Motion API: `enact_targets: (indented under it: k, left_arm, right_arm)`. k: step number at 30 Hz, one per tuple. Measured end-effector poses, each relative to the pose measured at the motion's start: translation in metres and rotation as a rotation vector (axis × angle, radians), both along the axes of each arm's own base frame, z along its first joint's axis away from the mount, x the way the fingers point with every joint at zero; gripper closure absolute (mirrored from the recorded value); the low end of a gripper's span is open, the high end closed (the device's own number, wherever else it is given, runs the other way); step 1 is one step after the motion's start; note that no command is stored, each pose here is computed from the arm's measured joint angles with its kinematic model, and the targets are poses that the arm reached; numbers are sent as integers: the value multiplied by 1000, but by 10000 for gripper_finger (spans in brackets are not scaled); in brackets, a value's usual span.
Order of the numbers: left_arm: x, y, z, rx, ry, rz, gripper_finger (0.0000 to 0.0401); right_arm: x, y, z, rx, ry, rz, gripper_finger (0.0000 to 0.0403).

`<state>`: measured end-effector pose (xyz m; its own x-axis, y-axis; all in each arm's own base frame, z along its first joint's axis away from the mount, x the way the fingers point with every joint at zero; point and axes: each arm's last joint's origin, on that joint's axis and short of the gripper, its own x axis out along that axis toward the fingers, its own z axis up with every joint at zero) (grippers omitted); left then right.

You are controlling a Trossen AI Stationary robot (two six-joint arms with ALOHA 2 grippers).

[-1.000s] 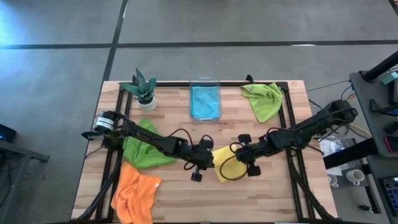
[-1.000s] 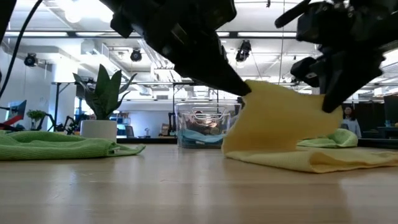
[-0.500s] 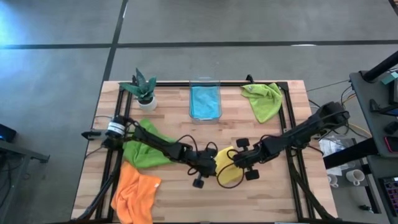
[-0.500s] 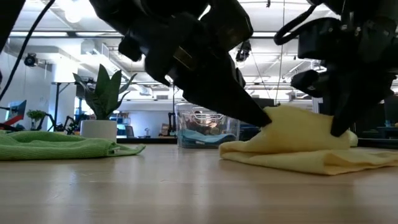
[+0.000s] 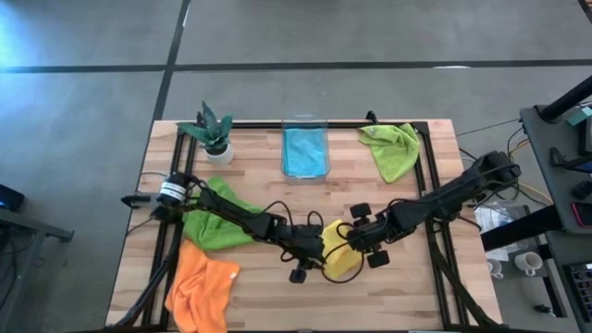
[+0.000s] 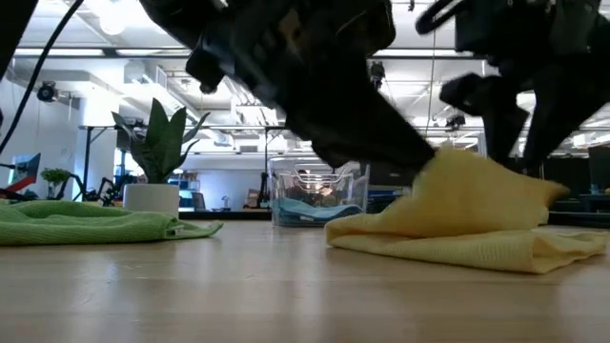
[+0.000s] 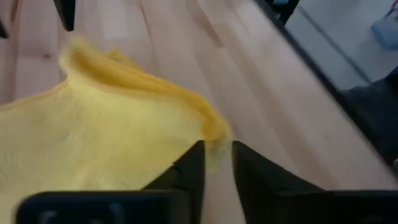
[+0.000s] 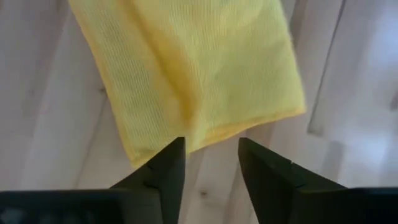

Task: Fold microfiber towels
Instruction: Fold the yellow microfiber cloth

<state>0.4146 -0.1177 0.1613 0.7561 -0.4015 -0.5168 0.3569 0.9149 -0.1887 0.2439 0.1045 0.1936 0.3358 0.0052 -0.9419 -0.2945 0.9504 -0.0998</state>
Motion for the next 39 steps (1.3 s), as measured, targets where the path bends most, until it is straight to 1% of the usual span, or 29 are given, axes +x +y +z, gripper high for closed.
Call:
enact_targets:
  k: [2, 4, 7, 9, 10, 11, 13, 14, 16, 19, 20, 22, 24, 27, 30, 34, 37, 39]
  left_arm:
    - [3, -1, 6, -26, -14, -4, 302]
    - [5, -2, 9, -25, -28, -9, 270]
    - [4, -1, 10, -2, -18, -19, 230]
    - [1, 4, 15, 13, 15, 9, 215]
    - [-1, 8, 19, 33, 26, 39, 212]
    - [-5, 12, 23, 61, 36, 82, 211]
    - [-8, 21, 22, 136, 55, 191, 213]
    - [-9, 25, 19, 169, 57, 246, 215]
    - [-12, 31, 11, 204, 85, 324, 219]
    - [-9, 34, -4, 200, 88, 340, 225]
    - [-10, 34, -12, 208, 108, 338, 225]
    - [-6, 33, -22, 212, 103, 334, 226]
    - [-8, 34, -32, 225, 136, 330, 226]
    - [-4, 33, -41, 223, 136, 329, 226]
    - [-2, 32, -49, 217, 126, 327, 226]
    - [-1, 31, -48, 214, 122, 323, 226]
    - [-3, 30, -37, 208, 112, 317, 226]
    - [-5, 31, -22, 195, 86, 314, 226]
  right_arm:
    - [3, 1, 7, -5, -14, 27, 246]
    - [8, 3, 13, -17, -50, 41, 242]
    - [20, 6, 16, -46, -167, 11, 242]
    - [29, 10, 14, -9, -263, 0, 245]
    - [31, 12, 10, 12, -288, -2, 247]
    - [34, 16, 5, 38, -302, 0, 248]
    - [38, 23, -8, 72, -292, 9, 250]
    - [38, 26, -16, 71, -263, 12, 250]
    - [39, 32, -31, 66, -214, 2, 249]
    - [38, 40, -51, 61, -135, 7, 248]
    - [36, 42, -56, 66, -100, 16, 248]
    - [31, 44, -61, 62, -25, 4, 251]
    - [26, 42, -61, 54, 58, -16, 254]
    - [15, 38, -56, 12, 135, -26, 257]
    - [12, 36, -48, 16, 111, -8, 259]
    - [12, 34, -35, 14, 49, -8, 255]
    - [11, 31, -24, 20, -5, -44, 252]
    - [10, 29, -16, 31, -49, -123, 249]
